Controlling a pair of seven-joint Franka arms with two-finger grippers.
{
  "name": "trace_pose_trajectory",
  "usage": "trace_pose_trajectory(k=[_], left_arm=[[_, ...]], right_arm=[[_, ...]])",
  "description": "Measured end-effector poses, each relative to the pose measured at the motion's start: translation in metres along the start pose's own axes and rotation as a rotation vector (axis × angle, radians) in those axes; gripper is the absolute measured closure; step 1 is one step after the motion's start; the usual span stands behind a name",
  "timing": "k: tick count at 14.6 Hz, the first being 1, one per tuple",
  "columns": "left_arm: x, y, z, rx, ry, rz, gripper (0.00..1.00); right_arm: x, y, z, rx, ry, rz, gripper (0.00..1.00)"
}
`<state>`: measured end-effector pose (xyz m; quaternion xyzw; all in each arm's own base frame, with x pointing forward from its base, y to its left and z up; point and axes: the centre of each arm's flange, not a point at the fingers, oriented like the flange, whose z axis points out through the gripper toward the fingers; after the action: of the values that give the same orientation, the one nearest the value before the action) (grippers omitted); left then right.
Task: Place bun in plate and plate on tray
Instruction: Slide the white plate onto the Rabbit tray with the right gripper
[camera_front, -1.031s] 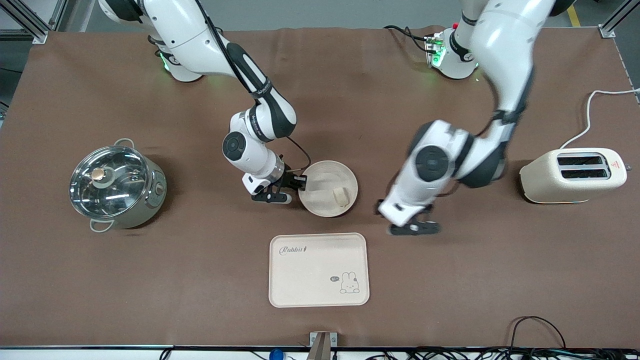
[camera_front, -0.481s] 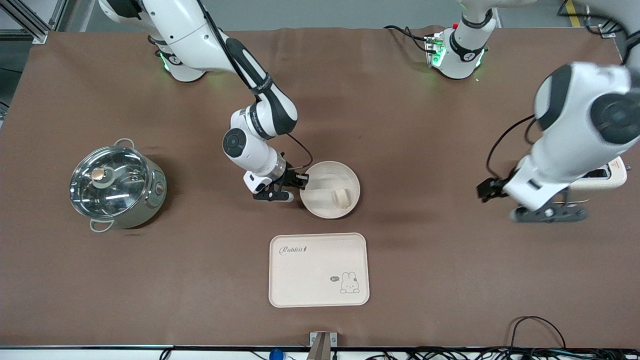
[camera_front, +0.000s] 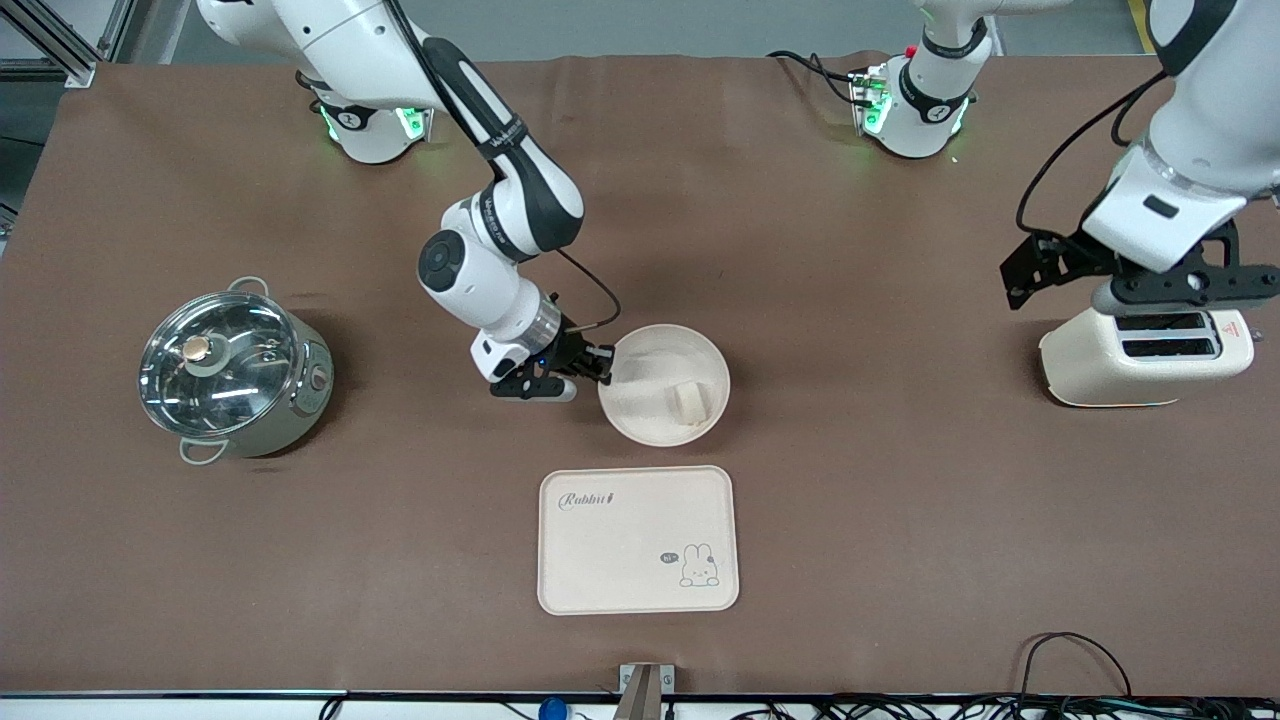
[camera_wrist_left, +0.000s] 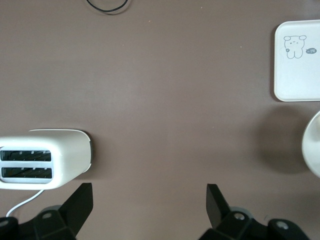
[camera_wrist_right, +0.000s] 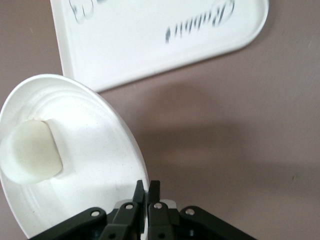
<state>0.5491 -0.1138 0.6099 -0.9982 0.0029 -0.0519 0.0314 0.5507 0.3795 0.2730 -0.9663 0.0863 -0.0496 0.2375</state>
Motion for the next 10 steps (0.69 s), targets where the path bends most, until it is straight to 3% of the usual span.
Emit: trace_pose_trajectory(k=[5,10], left_arm=[[0.006,-0.004,-0.012,-0.005,0.015,0.054,0.0],[0.012,0.002,-0.021,-0.009,-0.007,0.076,0.0]], right_arm=[[0.046,-0.015,-0.014,0.068,0.065,0.077,0.96],[0.091,0.009,0.041,0.064,0.08,0.132,0.96]])
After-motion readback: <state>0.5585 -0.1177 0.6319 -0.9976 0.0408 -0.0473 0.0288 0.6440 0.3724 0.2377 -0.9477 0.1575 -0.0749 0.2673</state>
